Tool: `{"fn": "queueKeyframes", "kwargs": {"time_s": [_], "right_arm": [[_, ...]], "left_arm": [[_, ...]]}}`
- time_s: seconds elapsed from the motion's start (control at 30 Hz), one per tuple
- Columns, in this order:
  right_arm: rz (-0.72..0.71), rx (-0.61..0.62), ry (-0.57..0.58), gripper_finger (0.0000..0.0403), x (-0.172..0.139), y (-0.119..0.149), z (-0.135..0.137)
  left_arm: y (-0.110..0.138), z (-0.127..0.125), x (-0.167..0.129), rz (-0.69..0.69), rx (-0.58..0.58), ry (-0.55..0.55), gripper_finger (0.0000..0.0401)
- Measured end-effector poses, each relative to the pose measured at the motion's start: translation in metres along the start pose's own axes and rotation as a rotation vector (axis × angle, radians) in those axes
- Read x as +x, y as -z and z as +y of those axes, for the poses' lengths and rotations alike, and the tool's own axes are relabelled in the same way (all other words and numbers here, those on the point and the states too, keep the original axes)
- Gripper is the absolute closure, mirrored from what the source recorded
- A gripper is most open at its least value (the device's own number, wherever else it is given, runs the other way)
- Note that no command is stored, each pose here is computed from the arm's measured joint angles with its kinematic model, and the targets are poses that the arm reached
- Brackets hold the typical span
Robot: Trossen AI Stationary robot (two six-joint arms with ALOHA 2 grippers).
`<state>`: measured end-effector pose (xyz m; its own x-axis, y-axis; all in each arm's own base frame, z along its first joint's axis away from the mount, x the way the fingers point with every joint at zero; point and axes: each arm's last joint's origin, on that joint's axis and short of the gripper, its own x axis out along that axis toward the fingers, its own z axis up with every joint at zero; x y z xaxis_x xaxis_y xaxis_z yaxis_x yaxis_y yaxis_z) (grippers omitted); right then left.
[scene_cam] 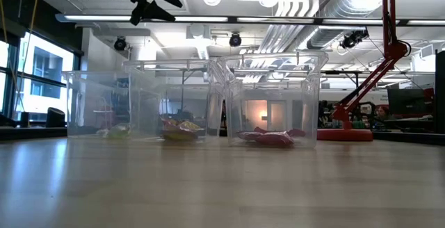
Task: Sort candy
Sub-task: Put the blue gummy into the left transparent bin
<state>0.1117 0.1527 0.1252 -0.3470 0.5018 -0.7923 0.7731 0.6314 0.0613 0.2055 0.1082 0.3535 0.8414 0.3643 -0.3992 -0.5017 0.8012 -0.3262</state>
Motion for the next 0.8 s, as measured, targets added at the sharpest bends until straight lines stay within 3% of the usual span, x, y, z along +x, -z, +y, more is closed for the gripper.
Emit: {"fn": "queueKeyframes", "kwargs": {"time_s": [0.2, 0.5, 0.67, 0.8], "right_arm": [[-0.073, 0.013, -0.061, 0.0327, 0.001, -0.004, 0.003], [-0.456, 0.087, -0.277, 0.033, -0.027, -0.025, 0.025], [-0.587, 0.1, -0.21, 0.033, -0.047, -0.034, 0.027], [-0.606, 0.047, -0.133, 0.033, -0.069, -0.027, 0.034]], "left_arm": [[0.0, 0.0, 0.0, 0.002, 0.0, -0.001, 0.019], [0.001, 0.0, 0.0, 0.005, 0.0, -0.002, 0.019], [0.0, 0.0, 0.0, 0.005, 0.0, -0.002, 0.019], [0.001, 0.0, 0.0, 0.005, 0.0, -0.002, 0.019]]}}
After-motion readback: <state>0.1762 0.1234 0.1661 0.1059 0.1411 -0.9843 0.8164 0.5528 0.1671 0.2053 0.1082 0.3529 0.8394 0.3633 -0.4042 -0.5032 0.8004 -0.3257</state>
